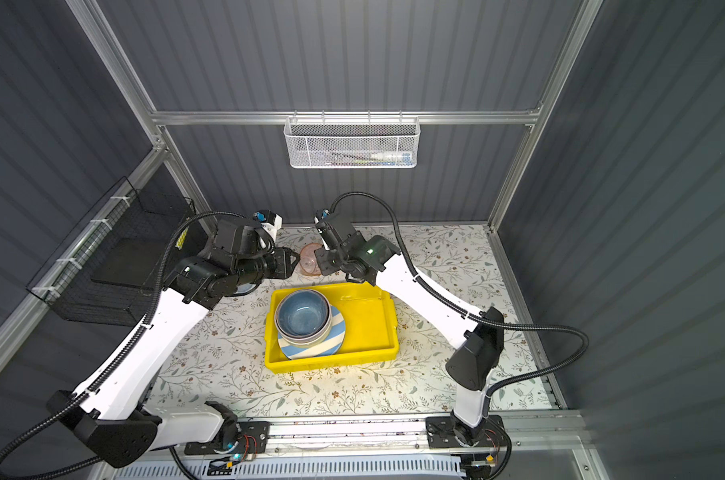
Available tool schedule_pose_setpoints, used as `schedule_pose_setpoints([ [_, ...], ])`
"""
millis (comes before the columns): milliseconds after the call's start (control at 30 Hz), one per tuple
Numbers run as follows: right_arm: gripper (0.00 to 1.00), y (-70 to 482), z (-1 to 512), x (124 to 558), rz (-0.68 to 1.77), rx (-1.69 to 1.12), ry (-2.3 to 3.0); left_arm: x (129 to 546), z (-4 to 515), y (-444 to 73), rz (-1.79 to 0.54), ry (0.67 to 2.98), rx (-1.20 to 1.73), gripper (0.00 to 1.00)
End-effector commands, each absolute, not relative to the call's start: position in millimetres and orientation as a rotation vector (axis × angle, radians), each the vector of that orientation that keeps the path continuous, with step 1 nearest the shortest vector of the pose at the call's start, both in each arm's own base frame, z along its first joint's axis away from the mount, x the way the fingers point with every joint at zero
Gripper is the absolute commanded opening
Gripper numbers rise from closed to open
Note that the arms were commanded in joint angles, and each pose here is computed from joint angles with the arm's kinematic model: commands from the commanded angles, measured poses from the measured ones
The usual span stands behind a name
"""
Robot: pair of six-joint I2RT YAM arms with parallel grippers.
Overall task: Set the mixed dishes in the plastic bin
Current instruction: 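Close the right gripper on the pink cup while the left gripper releases and withdraws, then lower the pink cup upright into the bin beside the bowls and open the right gripper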
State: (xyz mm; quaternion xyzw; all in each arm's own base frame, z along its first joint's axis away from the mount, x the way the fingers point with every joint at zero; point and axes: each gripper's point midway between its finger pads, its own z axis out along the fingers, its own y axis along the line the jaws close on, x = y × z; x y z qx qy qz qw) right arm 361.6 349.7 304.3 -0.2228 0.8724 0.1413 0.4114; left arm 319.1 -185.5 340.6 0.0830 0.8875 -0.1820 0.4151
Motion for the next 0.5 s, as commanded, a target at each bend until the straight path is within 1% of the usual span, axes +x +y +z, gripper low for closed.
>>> schedule_pose_setpoints([
  [0, 0.0, 328, 320, 366, 0.321, -0.511, 2.16, 309, 354, -165, -0.384, 2.194, 0.17, 0.5],
  [67, 0.0, 313, 319, 364, 0.286, -0.499, 2.168, 308, 352, -152, -0.314, 2.192, 0.132, 0.58],
  [233, 0.0, 278, 303, 355, 0.218, -0.474, 2.217, 307, 340, -120, -0.127, 2.213, 0.052, 0.7],
  [333, 0.0, 259, 291, 350, 0.187, -0.452, 2.257, 307, 329, -108, -0.056, 2.241, 0.035, 0.73],
  [467, 0.0, 245, 273, 342, 0.177, -0.445, 2.311, 311, 312, -95, -0.022, 2.296, 0.002, 0.73],
])
